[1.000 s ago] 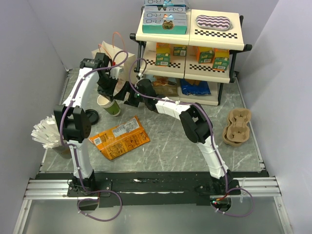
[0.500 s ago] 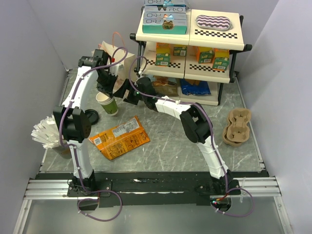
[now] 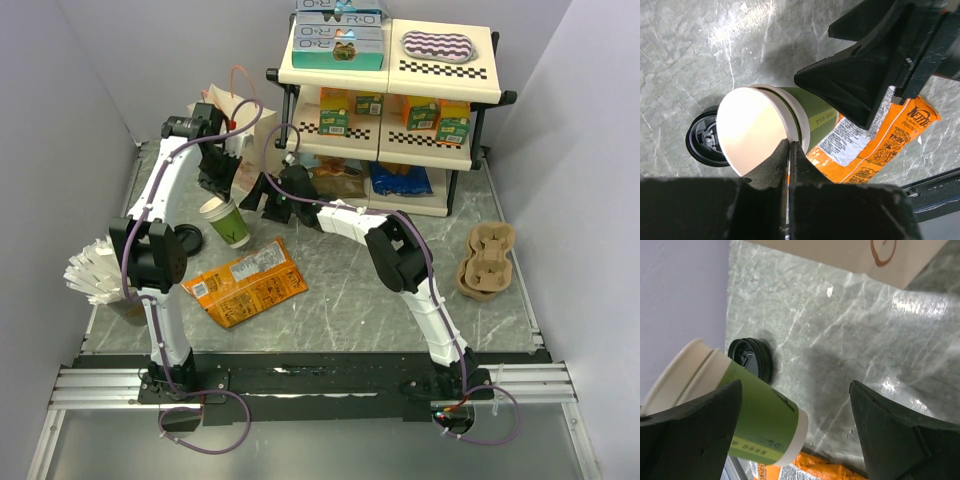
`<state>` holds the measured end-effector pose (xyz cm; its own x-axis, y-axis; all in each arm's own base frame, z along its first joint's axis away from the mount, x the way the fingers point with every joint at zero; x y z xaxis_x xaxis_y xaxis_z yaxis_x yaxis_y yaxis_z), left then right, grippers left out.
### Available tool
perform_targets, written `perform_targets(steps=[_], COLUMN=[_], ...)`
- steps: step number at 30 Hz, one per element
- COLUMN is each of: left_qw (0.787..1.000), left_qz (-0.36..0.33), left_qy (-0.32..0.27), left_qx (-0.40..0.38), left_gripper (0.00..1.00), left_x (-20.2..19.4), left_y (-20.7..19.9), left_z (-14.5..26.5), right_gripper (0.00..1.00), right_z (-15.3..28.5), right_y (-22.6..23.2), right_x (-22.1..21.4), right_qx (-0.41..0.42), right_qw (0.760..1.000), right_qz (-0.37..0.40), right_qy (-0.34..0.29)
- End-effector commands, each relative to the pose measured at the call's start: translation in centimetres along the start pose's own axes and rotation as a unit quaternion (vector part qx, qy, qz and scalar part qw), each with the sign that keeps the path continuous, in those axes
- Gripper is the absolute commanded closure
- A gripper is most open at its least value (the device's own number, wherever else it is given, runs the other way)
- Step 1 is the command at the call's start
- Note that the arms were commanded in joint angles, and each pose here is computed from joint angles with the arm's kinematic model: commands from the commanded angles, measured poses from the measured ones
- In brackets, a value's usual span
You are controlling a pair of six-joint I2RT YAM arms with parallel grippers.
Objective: Pack the takeout coffee
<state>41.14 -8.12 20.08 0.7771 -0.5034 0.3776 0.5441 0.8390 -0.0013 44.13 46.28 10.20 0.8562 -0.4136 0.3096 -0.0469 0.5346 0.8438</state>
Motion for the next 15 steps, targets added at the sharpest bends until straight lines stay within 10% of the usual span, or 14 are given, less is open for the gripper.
perform_targets(steps=[1, 15], left_qw=[1.000, 0.997], left_qz=[-0.013, 0.058], left_qy=[-0.005, -0.045], left_qx=[0.019, 0.014], left_gripper=[0.99, 0.99], left_x=[0.0, -0.4], left_y=[0.4, 2.1], left_z=[0.8, 0.7], right_gripper=[0.06, 0.00], right_z=[0.5, 2.4], right_y=[1.7, 8.5], right_x=[1.7, 3.1], right_qx=[0.041, 0.156], right_qw=[0.999, 0.986], right_qz=[0.010, 0.050], right_qy=[-0.018, -0.024])
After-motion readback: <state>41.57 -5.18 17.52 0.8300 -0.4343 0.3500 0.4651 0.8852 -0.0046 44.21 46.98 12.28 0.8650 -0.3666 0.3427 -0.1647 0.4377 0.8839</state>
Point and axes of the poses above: each gripper's point midway between its finger pads, its own z axis back along the fingers, its own y axis along the line the jaws close on, x = y × z, the point moved 2 cm from there along z, back along the fingers, and after that the axes turned 9 degrees about -z, right-handed, at the moved point
